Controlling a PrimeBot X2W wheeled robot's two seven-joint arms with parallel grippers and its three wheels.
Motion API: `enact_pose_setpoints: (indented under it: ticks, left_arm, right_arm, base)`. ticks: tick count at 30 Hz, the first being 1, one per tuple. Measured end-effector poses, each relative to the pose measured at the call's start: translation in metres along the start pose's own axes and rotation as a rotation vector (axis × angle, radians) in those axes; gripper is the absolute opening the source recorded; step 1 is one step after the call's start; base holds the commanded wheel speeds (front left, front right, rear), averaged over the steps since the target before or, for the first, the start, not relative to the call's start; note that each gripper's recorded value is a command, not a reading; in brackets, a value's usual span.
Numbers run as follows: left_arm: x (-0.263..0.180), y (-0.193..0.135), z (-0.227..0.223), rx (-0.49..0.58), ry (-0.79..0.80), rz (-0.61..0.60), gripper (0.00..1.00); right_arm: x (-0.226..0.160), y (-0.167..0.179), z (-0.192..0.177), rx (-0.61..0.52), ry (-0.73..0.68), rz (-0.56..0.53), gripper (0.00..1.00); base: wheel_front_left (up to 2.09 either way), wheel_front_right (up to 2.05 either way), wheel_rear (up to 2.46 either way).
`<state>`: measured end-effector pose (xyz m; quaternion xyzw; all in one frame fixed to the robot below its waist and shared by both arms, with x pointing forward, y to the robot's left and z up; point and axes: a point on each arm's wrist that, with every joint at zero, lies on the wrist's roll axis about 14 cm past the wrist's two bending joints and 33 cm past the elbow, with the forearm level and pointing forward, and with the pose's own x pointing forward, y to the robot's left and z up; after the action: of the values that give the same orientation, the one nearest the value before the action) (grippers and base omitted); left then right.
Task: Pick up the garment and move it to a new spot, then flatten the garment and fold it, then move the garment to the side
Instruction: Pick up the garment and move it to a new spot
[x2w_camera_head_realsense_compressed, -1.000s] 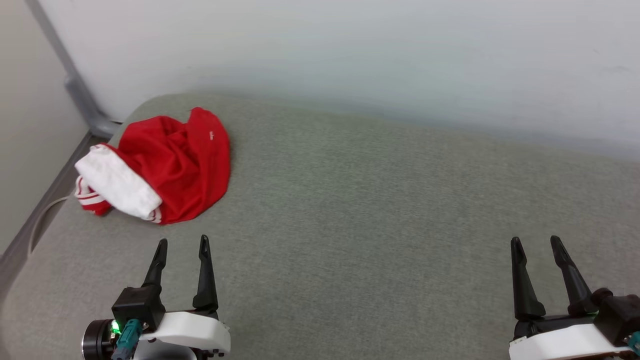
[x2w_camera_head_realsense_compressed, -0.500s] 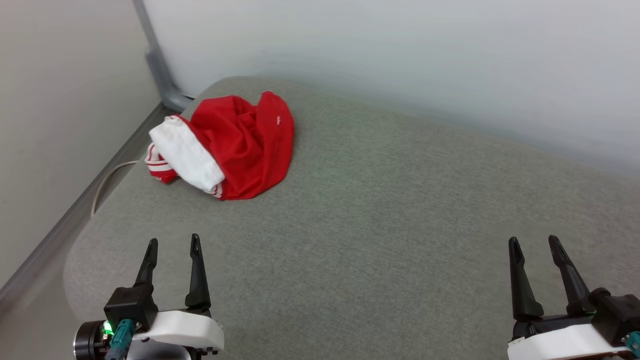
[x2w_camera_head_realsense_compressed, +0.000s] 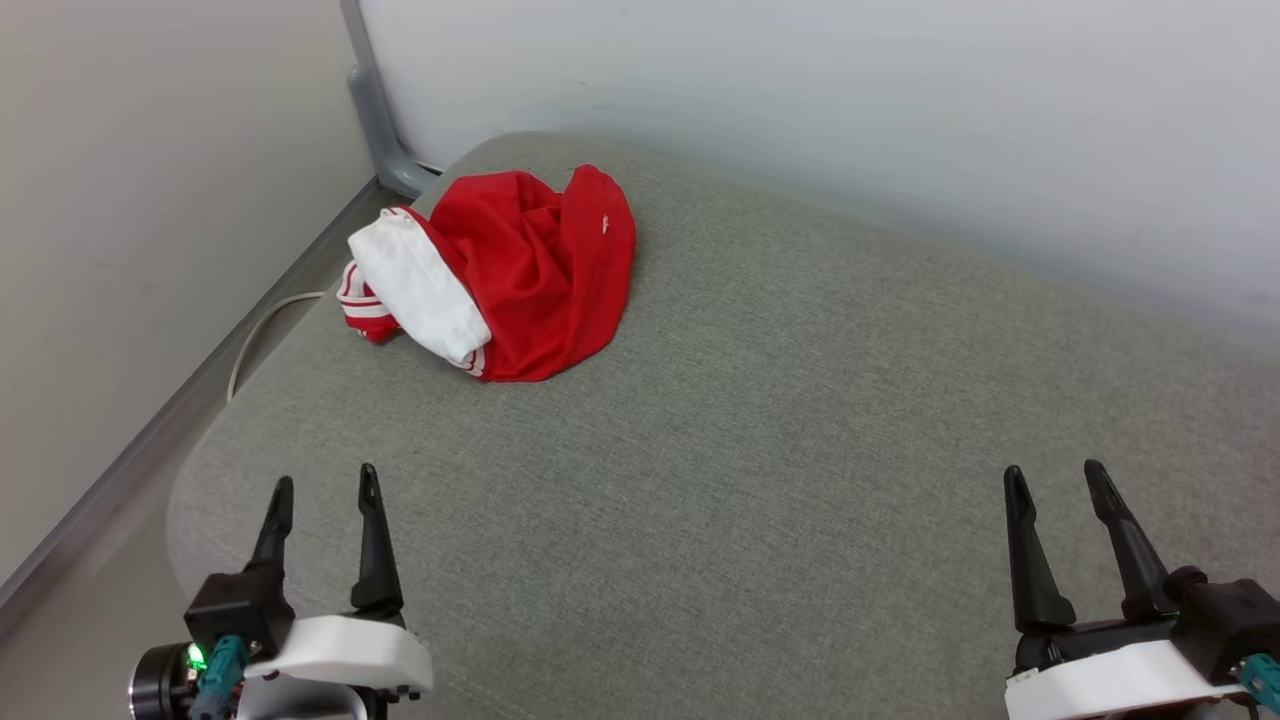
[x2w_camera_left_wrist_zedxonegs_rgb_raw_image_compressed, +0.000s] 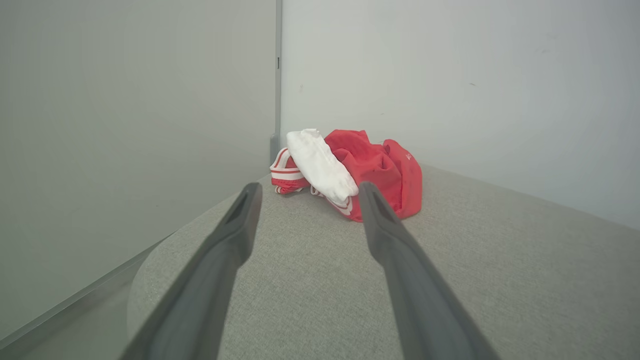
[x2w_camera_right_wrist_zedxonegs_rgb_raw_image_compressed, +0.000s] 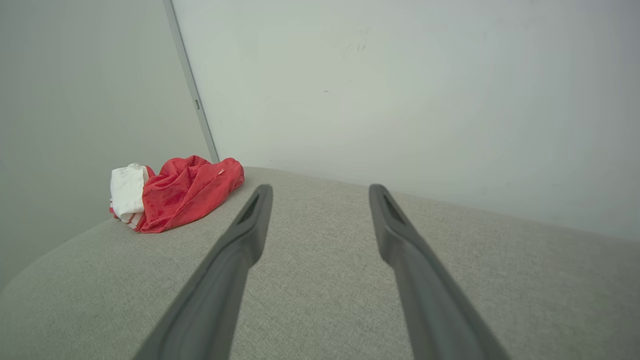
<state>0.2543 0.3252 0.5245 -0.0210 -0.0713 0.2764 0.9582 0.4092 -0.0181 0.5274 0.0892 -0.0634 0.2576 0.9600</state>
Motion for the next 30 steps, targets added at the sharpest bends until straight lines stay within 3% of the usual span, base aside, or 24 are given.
enact_pose_setpoints:
  ticks: [8, 15, 20, 25, 30]
  left_arm:
    - [0.042, -0.006, 0.026, 0.029, -0.087, -0.037, 1.00]
    - [0.116, -0.016, 0.072, 0.037, -0.226, -0.069, 1.00]
    - [0.169, -0.040, 0.091, 0.119, -0.283, -0.133, 1.00]
    - [0.211, -0.062, 0.066, 0.118, -0.222, -0.183, 1.00]
    - [0.250, -0.065, 0.031, 0.098, -0.047, -0.186, 1.00]
  right_arm:
    - [0.002, -0.014, 0.008, -0.026, -0.032, -0.032, 1.00]
    - [0.011, -0.040, 0.007, -0.069, -0.052, -0.084, 1.00]
    - [0.021, -0.058, 0.003, -0.096, -0.063, -0.113, 1.00]
    - [0.023, -0.078, -0.006, -0.126, -0.056, -0.154, 1.00]
    - [0.022, -0.095, -0.011, -0.149, -0.053, -0.188, 1.00]
  base:
    - [0.00, 0.00, 0.00]
    - [0.00, 0.00, 0.00]
    - [0.00, 0.00, 0.00]
    - [0.00, 0.00, 0.00]
    - [0.00, 0.00, 0.00]
